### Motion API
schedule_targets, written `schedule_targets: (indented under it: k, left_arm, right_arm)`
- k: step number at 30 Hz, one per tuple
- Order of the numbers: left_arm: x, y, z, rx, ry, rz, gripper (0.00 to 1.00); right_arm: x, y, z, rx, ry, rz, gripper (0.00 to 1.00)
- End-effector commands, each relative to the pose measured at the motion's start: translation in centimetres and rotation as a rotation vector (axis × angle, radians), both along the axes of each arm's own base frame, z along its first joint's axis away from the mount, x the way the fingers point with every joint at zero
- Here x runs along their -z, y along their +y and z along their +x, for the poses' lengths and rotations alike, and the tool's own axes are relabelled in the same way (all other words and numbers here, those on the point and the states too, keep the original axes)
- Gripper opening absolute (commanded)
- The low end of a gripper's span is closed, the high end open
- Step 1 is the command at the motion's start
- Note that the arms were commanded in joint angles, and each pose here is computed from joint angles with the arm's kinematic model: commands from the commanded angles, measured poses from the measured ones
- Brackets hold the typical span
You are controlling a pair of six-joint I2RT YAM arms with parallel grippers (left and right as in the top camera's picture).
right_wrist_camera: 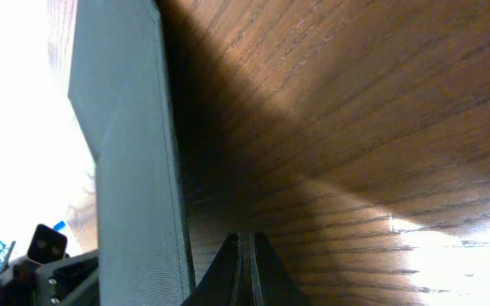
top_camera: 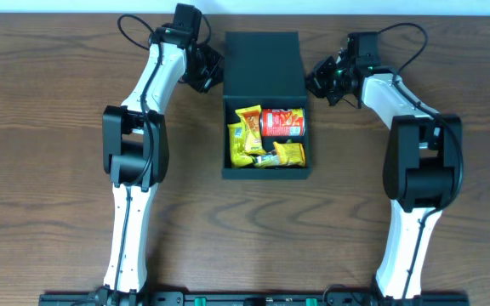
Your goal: Pack container
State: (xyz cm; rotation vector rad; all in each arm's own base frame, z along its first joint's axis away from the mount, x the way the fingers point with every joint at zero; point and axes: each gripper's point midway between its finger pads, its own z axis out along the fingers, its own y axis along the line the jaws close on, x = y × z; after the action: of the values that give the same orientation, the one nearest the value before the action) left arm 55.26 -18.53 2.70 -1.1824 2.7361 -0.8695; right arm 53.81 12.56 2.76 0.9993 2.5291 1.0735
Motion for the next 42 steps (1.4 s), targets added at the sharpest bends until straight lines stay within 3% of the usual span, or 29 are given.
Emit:
schedule_targets:
  k: [1,14,21,35,42]
  left_arm:
    - [-0.8,-4.7,-1.2,0.066,0.033,-0.162,0.06]
    - [-4.2,-7.8,-0.5,0.157,-0.043,-0.381,0.06]
    - [-7.4,-9.3,0.9,0.206,-0.145,-0.508,0.06]
    - [-11.1,-8.6,-1.2,0.37,-0.136,-0.745,0.06]
    - [-12.2,-7.5,-1.1,0.394,-0.163,-0.782,0.06]
  right_arm:
    - [-1.6,3.2,-0.6,-0.081,-0.005,0.122,0.05]
    - [-5.9,1.6,1.8,-0.08,-0.124,0.323,0.02]
    - [-7.2,2.2,1.5,-0.133,-0.147,0.386,0.01]
    - [-11.7,1.7,-1.3,-0.329,-0.149,0.648,0.02]
    - [-12.5,0.4,-1.8,-0.359,-0.158,0.691,0.01]
